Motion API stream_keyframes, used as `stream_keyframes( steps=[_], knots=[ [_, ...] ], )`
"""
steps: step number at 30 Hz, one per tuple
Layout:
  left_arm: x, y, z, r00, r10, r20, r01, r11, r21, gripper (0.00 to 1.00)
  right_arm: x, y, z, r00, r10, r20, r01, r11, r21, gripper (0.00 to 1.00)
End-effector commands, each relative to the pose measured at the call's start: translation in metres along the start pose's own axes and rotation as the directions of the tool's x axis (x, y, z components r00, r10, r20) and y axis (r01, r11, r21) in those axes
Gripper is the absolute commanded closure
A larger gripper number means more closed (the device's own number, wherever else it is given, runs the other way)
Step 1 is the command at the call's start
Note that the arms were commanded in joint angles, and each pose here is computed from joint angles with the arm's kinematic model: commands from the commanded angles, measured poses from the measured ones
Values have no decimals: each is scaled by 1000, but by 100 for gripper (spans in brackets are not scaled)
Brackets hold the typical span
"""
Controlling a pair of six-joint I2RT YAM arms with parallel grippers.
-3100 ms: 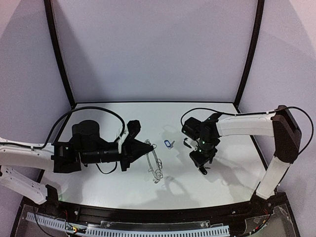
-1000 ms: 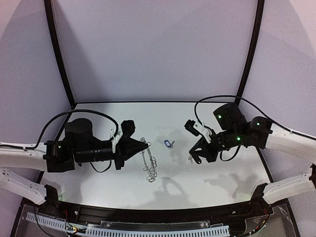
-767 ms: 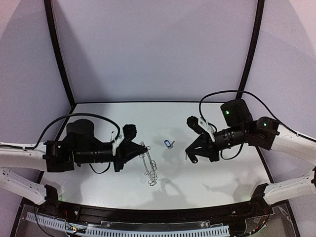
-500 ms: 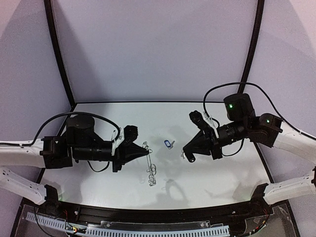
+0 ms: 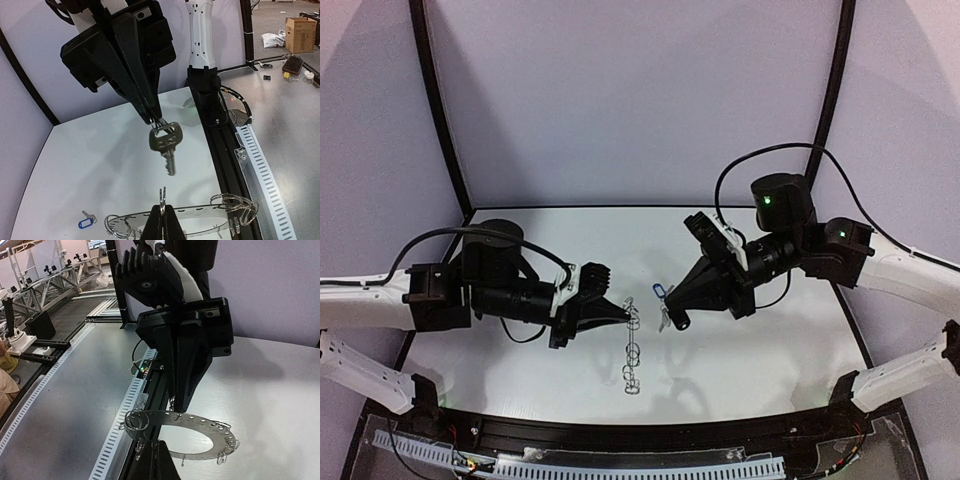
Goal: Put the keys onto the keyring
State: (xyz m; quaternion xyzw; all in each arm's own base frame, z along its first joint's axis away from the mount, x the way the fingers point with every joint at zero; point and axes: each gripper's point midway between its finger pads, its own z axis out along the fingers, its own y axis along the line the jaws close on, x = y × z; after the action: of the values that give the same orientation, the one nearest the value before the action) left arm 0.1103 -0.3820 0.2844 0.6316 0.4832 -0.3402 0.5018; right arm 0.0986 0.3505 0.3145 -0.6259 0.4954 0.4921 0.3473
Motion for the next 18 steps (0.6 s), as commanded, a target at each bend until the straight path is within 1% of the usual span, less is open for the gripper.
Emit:
stream_keyframes(
  steps=[1,5,8,12,18],
  knots=[
    [-19,2,-2,998,38,44,-39,999,16,99,-16,-2,10,996,-84,31,83,996,28,100],
    [-17,2,0,999,42,33,-43,999,25,99,-15,-5,18,993,-119,25,116,990,77,100],
    [-17,5,2,999,36,27,-36,999,13,99,-14,-11,24,993,-119,19,116,987,114,100],
    [-16,7,3,999,32,22,-33,999,5,99,-10,-4,27,991,-137,10,136,988,66,100],
    [-18,3,2,999,28,30,-29,999,27,99,-4,-2,29,989,-147,-16,148,988,37,100]
  ],
)
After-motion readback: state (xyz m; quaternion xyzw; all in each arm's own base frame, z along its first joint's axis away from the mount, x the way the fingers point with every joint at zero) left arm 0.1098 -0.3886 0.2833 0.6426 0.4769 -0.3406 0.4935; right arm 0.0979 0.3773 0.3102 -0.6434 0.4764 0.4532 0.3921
